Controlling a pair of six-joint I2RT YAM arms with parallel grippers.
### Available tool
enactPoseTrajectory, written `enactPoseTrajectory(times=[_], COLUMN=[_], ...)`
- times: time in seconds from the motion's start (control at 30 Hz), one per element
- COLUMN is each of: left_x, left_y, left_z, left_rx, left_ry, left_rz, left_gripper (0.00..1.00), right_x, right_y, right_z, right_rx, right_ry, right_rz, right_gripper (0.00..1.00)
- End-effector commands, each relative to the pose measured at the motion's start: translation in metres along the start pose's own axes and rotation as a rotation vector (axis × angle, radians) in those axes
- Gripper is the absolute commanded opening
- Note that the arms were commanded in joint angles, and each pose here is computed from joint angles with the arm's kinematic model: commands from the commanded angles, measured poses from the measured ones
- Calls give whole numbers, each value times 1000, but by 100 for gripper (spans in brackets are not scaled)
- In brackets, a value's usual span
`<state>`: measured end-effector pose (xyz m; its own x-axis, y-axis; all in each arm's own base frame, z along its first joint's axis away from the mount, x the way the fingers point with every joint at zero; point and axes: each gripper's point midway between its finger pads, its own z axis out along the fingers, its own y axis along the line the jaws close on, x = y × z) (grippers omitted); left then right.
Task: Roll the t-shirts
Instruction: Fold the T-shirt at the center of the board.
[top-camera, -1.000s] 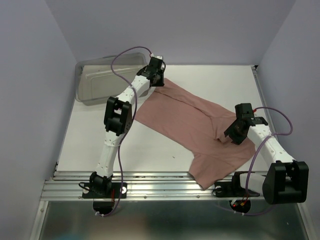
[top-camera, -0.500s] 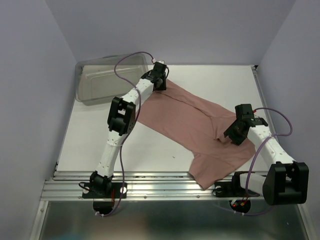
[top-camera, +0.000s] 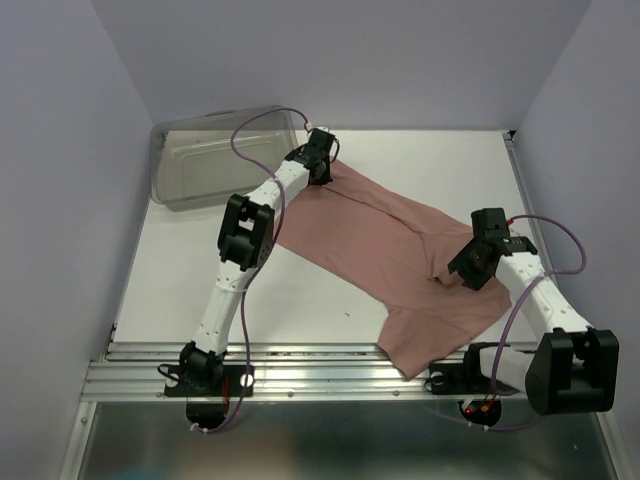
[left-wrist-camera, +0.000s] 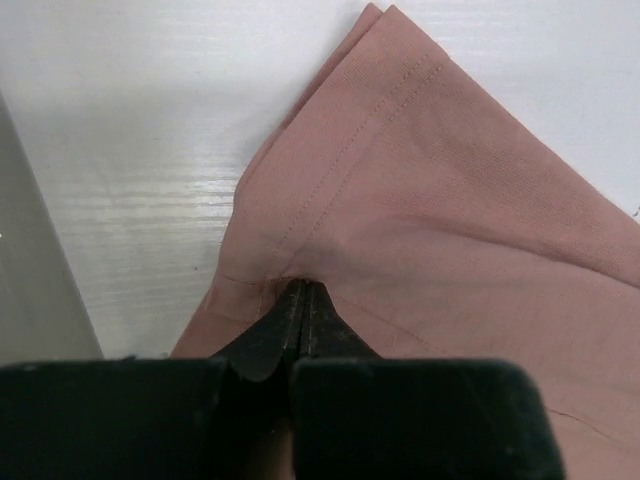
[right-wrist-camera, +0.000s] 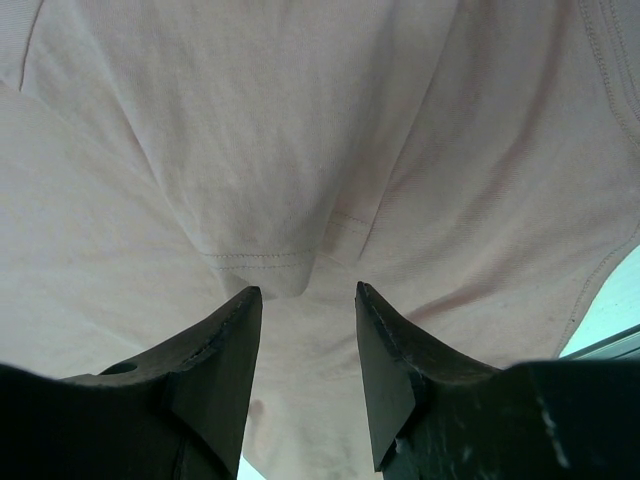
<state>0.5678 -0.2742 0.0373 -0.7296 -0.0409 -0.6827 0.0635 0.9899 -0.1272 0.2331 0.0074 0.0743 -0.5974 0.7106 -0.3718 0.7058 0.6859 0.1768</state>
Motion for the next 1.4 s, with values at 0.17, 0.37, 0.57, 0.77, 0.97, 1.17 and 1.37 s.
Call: enactPoseTrajectory(times=[0.17, 0.37, 0.57, 0.77, 0.97, 1.17, 1.37], left_x=[-29, -34, -36, -47, -48, -48, -50], left_y=[-15, -18, -15, -15, -15, -15, -16], left_z=[-32, -42, -47, -56, -57, -56, -57], left_rx=[34, 40, 22, 17, 18, 18, 21], left_ry=[-65, -72, -74, -102, -101, -101, -105], left_rz=[3, 10, 21, 26, 30, 34, 33], left_gripper=[0, 0, 0, 0, 0, 0, 0], right_x=[4, 11, 14, 18, 14, 15, 18], right_y=[-7, -14, -16, -18, -14, -11, -14], right_z=[0, 4, 9, 18, 26, 34, 38], right_rx=[6, 32, 33, 44, 39, 36, 54], right_ry=[-11, -3, -7, 1, -9, 0, 11], right_rz=[11, 72, 87, 87, 80, 72, 62], right_gripper=[52, 55, 51, 47, 44, 37, 36])
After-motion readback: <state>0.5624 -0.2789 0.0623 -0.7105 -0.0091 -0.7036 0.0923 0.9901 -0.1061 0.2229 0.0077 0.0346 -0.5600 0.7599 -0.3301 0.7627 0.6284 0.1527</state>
